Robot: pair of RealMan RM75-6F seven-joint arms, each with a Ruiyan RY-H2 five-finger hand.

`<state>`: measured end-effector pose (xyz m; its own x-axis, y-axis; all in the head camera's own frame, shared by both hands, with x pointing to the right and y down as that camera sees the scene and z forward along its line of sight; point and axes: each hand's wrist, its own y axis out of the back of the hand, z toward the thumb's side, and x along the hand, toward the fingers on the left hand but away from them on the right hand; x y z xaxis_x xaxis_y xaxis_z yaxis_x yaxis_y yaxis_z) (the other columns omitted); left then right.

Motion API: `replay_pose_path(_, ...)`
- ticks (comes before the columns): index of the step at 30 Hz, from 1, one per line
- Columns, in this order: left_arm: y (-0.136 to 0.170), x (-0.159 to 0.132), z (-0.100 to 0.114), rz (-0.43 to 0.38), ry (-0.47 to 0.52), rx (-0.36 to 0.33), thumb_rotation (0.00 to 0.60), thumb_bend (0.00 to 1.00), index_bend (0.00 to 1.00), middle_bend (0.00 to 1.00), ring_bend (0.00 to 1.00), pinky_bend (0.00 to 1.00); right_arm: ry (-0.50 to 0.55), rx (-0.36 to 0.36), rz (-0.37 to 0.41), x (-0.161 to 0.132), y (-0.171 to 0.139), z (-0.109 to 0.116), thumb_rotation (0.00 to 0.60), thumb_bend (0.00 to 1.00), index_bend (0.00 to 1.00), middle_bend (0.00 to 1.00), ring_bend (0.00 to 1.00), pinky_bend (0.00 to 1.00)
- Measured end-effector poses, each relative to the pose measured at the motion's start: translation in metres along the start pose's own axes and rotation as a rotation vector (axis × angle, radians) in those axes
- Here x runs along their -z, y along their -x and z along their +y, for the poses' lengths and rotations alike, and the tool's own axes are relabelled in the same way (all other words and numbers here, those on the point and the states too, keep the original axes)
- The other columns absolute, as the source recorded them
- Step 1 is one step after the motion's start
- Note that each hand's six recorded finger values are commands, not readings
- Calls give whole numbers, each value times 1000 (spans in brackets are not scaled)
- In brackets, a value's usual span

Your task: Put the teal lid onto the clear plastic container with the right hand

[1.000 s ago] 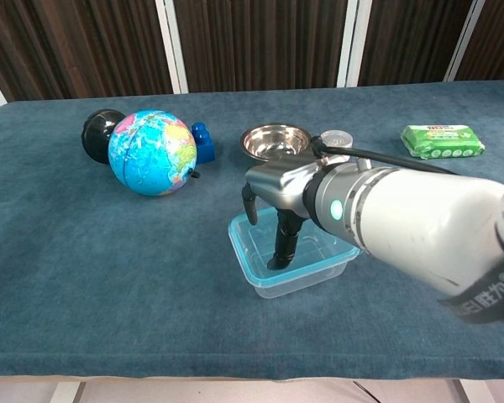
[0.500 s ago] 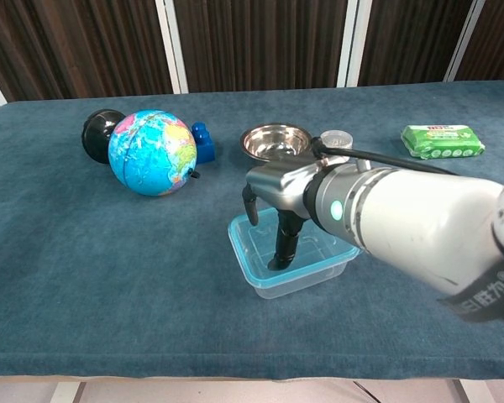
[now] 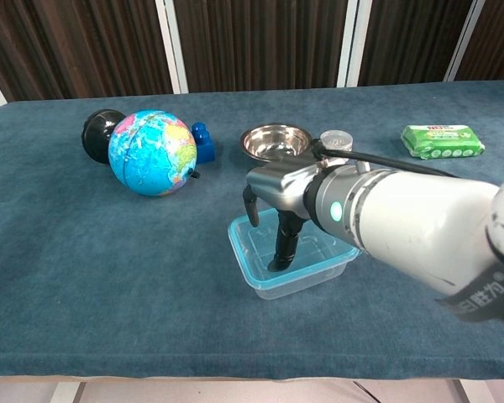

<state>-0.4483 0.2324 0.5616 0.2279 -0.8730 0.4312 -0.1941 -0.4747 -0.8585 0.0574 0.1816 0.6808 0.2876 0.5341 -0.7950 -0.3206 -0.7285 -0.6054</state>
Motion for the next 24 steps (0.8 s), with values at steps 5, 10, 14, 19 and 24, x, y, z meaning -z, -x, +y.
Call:
replay_pose_path(5,0,0,0,1,0,-1,600,385,0,8,0,4,2,-3,2,0,1,-1,600,42,345,0,0,0)
replay_pose_path(10,0,1,1,2,2,-3,600,385,0,7,0,4,3,0,1,0,1,0,600,42,344,0,0,0)
replay_pose_path(14,0,1,1,1,2,-3,600,385,0,8,0,3,6,5,1,1,-1,2,600,42,344,0,0,0)
replay_pose_path(19,0,0,1,-1,2,-5,600,385,0,7,0,4,12,14,-2,5,-4,7,600,43,343,0,0,0)
replay_pose_path(24,1,-1,2,-3,1,-11,600,385,0,7,0,4,21,25,-1,6,-6,10,600,42,321,0,0,0)
